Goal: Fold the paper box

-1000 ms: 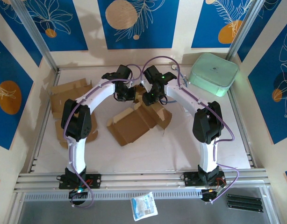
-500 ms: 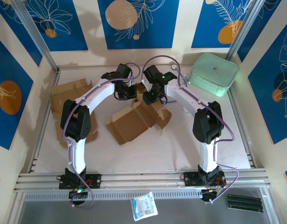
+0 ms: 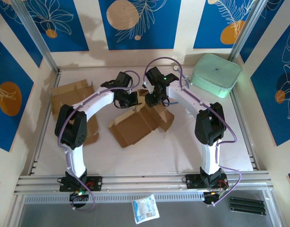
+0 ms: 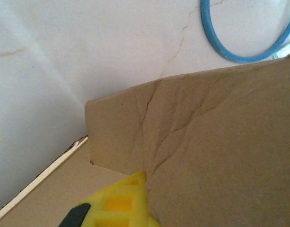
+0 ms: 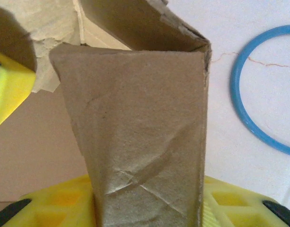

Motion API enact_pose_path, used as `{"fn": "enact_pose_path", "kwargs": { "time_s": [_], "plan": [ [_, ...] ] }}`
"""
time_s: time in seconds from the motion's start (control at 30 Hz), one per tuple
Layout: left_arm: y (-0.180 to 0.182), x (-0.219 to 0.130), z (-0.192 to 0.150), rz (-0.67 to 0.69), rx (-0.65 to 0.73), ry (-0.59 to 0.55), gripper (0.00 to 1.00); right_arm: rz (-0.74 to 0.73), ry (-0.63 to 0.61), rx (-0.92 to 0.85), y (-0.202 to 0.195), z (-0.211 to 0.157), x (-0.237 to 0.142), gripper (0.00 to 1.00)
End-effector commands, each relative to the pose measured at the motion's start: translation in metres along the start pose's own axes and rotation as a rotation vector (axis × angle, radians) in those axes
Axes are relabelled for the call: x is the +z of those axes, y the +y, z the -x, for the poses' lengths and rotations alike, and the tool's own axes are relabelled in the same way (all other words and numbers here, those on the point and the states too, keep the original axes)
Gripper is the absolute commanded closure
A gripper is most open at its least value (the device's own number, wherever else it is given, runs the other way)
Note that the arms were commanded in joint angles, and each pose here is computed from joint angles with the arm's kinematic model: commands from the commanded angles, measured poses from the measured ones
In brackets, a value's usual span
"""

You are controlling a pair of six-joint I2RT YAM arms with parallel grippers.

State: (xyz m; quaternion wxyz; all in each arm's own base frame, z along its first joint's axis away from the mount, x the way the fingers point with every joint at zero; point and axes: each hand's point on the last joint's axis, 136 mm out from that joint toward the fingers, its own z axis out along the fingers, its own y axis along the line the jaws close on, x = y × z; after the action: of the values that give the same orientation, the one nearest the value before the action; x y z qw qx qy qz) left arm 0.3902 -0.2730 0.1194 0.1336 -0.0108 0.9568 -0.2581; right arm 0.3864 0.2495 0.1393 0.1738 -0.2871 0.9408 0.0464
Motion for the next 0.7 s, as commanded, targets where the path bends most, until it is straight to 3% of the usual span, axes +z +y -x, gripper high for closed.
{"fn": "enact_pose_path", "kwargs": {
  "time_s": [0.0,0.23,0.47,0.67],
  "plan": [
    [-0.018,-0.009,-0.003,-0.097,-0.029,-0.027,1.0,-0.011,0.021,0.018,0.0,-0.007,0.005,0.56],
    [-0.022,0.009,-0.032,-0.15,-0.048,0.011,1.0,0.001,0.029,-0.001,0.004,-0.012,0.011,0.56],
    [-0.004,0.019,-0.055,-0.142,-0.003,-0.008,1.0,0.007,0.027,-0.136,0.027,-0.025,0.012,0.56],
    [0.007,0.012,-0.063,-0.13,0.054,-0.033,0.86,0.008,0.036,-0.195,0.044,-0.032,0.011,0.56]
  ]
}}
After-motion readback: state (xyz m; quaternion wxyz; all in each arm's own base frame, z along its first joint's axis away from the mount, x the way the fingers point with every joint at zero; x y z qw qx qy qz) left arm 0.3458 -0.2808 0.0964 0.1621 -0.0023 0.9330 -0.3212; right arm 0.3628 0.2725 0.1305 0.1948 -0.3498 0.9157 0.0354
